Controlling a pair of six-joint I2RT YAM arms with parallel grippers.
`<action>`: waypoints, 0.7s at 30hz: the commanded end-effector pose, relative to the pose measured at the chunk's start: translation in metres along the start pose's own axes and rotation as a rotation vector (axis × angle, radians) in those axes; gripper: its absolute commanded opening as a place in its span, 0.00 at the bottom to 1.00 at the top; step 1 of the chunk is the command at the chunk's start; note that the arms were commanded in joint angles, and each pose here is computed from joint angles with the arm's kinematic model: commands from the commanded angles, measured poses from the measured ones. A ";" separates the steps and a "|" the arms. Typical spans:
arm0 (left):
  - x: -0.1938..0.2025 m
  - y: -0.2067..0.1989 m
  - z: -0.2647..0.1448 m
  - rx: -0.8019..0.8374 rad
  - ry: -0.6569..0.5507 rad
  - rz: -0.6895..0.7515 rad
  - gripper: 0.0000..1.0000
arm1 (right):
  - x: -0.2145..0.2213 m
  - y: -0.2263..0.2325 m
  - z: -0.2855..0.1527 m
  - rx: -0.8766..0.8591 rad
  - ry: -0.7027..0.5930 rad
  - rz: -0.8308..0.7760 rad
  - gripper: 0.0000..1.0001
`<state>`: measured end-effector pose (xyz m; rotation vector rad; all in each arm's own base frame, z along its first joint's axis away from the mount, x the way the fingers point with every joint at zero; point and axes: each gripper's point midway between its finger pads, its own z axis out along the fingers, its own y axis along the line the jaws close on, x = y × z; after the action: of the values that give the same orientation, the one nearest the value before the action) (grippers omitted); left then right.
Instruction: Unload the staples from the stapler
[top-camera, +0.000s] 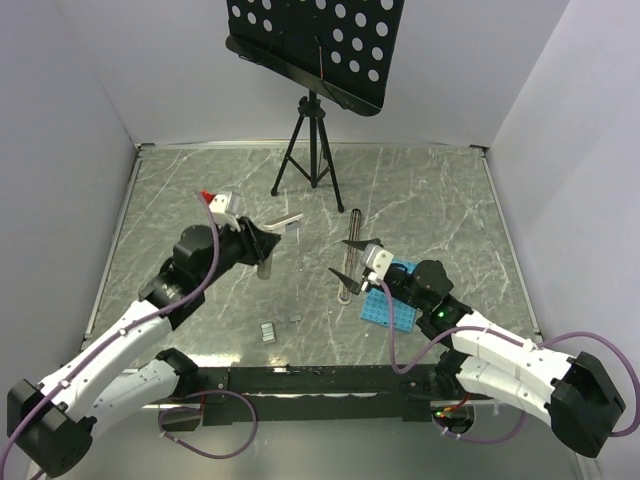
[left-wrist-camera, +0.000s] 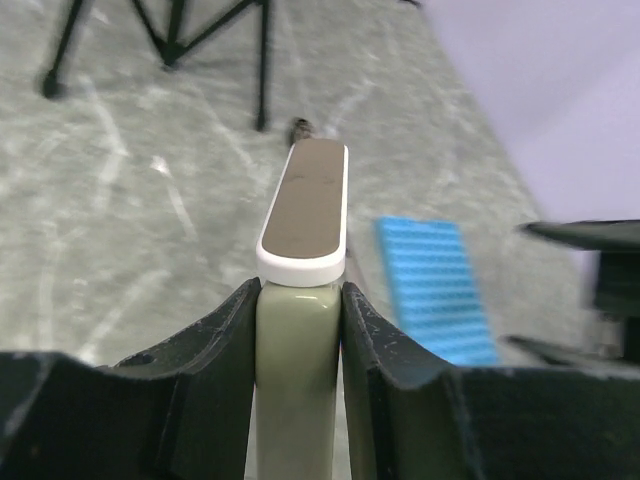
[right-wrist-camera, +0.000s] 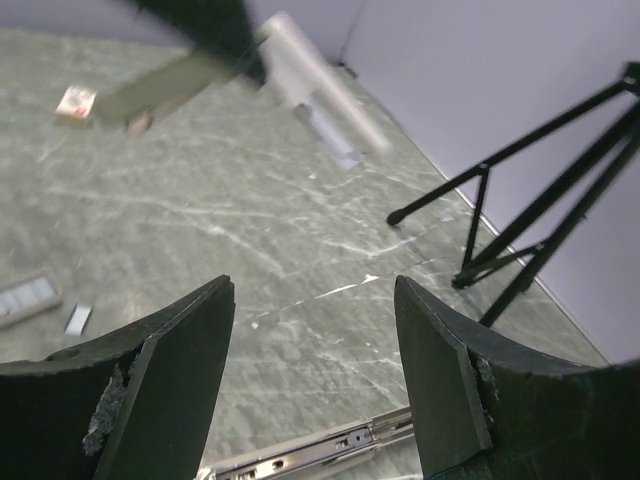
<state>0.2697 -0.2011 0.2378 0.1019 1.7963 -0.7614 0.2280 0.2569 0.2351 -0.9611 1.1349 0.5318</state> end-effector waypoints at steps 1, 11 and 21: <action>0.022 -0.032 -0.017 0.066 0.276 -0.176 0.01 | -0.024 0.013 0.007 -0.141 -0.040 -0.117 0.72; 0.046 -0.065 -0.041 0.149 0.499 -0.395 0.01 | -0.008 0.037 0.016 -0.179 0.002 -0.206 0.84; 0.046 -0.106 -0.047 0.338 0.617 -0.663 0.01 | -0.014 0.039 0.018 -0.028 -0.009 -0.439 0.82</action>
<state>0.1792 -0.2553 0.2159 -0.0197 2.3893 -1.3542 0.1919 0.2985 0.2147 -1.2440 0.9549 0.3568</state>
